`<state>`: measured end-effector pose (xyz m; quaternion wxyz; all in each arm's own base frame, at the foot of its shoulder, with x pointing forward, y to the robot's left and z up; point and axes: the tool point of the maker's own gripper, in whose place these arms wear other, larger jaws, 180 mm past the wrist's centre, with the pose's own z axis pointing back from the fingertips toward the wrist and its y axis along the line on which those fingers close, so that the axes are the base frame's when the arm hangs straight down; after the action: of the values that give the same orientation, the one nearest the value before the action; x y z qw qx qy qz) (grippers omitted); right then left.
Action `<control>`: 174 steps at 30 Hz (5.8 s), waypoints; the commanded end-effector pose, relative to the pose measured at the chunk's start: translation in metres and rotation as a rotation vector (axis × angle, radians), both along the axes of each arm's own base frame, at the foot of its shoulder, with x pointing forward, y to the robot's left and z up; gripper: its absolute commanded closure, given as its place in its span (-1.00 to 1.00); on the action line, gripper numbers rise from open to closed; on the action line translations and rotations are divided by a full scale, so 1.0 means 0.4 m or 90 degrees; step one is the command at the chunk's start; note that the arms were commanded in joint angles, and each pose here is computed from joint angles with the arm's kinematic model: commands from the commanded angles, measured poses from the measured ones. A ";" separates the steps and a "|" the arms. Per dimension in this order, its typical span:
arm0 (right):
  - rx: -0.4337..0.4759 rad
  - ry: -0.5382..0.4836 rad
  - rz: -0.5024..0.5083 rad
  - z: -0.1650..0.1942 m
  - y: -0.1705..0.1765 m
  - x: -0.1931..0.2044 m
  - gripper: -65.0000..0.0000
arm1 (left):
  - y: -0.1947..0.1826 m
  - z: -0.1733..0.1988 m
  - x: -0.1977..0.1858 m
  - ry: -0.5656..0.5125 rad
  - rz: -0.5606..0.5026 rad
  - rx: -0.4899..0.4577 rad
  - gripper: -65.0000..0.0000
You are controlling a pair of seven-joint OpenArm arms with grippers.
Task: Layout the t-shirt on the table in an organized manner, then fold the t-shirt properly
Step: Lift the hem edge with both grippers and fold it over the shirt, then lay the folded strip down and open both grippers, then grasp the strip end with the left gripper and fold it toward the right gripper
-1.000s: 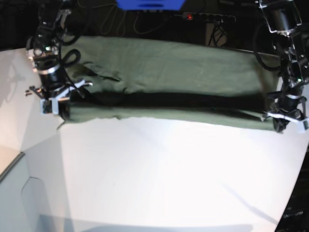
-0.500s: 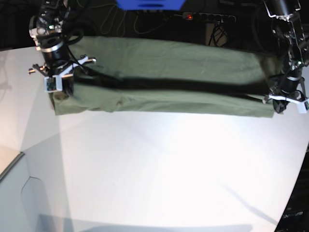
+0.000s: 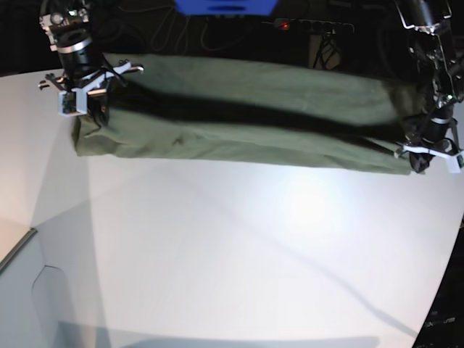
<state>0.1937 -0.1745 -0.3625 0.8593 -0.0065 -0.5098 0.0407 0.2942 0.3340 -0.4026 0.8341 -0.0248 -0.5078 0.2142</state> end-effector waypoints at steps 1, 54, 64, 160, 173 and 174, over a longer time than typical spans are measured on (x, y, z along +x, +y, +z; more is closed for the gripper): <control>0.006 -0.027 0.001 0.025 0.001 0.006 1.00 | 0.018 0.040 0.018 -0.033 0.002 0.014 1.00; 0.037 0.119 -0.020 -0.174 -0.024 -0.084 0.32 | 0.042 -0.106 -0.100 0.078 0.028 -0.011 0.87; 0.000 0.152 -0.190 -0.163 -0.220 -0.107 -0.16 | 0.041 -0.108 -0.101 0.081 0.027 -0.012 0.86; 0.130 0.172 -0.009 -0.264 0.067 0.017 -0.16 | -0.131 0.093 0.032 -0.011 -0.126 0.035 0.99; 0.130 0.175 -0.010 -0.265 0.067 0.013 -0.16 | -0.579 -0.011 -0.010 0.050 -0.277 0.050 0.99; 0.130 0.175 -0.010 -0.265 0.067 0.013 -0.16 | -0.613 -0.011 -0.011 0.050 -0.291 0.047 0.99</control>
<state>0.1996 -0.1493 -0.4701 0.9172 0.0794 -0.3899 -0.0215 0.2803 0.0862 -0.4196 0.8925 -0.1011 -0.4395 -0.0011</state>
